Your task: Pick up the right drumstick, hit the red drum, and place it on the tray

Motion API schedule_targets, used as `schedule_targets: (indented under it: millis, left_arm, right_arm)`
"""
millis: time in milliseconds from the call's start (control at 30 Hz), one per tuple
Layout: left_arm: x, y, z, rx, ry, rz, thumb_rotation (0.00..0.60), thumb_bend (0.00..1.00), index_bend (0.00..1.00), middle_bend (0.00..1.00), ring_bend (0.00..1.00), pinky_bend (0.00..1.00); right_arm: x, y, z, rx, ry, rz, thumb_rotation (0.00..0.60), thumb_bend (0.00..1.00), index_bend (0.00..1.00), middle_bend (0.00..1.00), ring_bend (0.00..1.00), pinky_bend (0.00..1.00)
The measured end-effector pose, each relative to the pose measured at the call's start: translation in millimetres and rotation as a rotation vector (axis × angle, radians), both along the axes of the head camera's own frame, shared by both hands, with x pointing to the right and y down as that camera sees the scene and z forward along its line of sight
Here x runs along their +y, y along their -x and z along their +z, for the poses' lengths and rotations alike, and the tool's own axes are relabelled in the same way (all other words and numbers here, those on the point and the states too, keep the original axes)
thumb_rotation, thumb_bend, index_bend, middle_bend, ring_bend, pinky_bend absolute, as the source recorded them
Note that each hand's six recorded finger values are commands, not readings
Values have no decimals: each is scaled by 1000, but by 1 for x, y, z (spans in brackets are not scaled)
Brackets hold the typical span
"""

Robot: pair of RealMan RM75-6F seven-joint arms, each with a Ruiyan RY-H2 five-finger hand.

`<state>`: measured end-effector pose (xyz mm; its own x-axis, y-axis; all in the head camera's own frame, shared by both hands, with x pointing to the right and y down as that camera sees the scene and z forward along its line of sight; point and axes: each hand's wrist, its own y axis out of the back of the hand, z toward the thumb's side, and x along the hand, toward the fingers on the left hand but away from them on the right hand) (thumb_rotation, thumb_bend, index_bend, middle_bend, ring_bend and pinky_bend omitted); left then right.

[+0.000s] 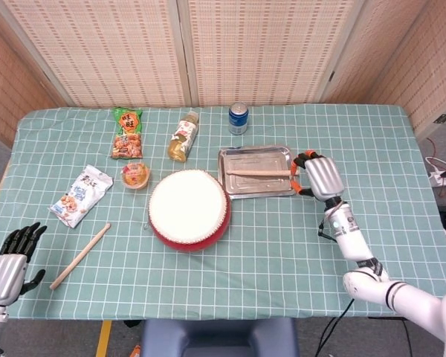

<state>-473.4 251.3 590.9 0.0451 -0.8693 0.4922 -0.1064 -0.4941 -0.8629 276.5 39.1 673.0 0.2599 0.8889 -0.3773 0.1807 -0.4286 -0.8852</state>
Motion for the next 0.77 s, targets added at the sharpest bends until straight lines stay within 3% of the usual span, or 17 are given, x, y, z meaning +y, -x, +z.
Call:
schedule_targets:
  millis: [300,433,567,767]
  left_arm:
    - [-10,-10,-5,2,-27,23,600,261,0,0,0,25]
    - [-11,-13,-5,-2,-28,28,600,264,0,0,0,25]
    - [-13,-15,-7,-6,-35,34,600,263,0,0,0,25]
    - [-15,-16,-12,-13,-58,30,600,262,0,0,0,19]
  right_arm:
    - [103,-118,-91,123,-76,186,600,290,412,378,227,368]
    - [150,-142,-108,126,-20,240,600,290,247,261,108,209]
    - [173,-144,-118,99,36,235,600,291,110,140,1,17]
    - [183,-144,-128,96,41,227,600,290,67,90,0,0]
